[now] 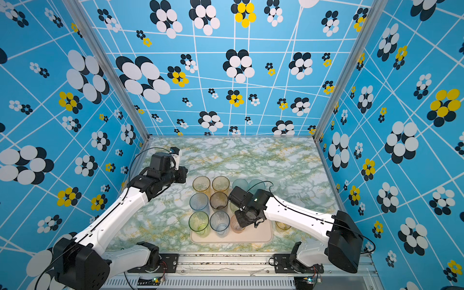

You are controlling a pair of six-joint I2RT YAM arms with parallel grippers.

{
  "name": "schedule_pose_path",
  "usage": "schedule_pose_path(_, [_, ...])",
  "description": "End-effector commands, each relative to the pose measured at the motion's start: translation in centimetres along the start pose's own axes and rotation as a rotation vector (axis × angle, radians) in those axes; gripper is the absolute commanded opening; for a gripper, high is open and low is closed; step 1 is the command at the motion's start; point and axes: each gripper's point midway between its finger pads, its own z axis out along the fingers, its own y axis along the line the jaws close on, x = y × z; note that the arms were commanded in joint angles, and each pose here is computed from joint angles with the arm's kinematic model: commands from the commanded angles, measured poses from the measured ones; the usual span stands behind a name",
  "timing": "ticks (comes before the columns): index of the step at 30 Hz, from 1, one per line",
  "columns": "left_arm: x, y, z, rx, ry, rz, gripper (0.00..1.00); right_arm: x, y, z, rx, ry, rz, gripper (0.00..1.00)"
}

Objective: Place the glasses into the tray
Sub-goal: Place the glass on the tray.

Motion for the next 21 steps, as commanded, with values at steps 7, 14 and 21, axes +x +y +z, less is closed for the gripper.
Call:
schedule_pose_path(7, [-0.3,-0.1,-0.7,-0.010,-0.007,0.003,0.17,0.2,0.2,0.9,0.000,0.011,0.015,0.00])
schedule_pose_path(14, [-0.4,-0.1,-0.8,-0.009,-0.007,0.006,0.17,0.5,0.0,1.4,0.014,0.023,0.018,0.00])
schedule_pose_path(21, [-0.5,-0.2,-0.8,-0.006,-0.007,0.006,0.17,0.7,-0.1,1.7,0.021,0.036,0.014,0.00])
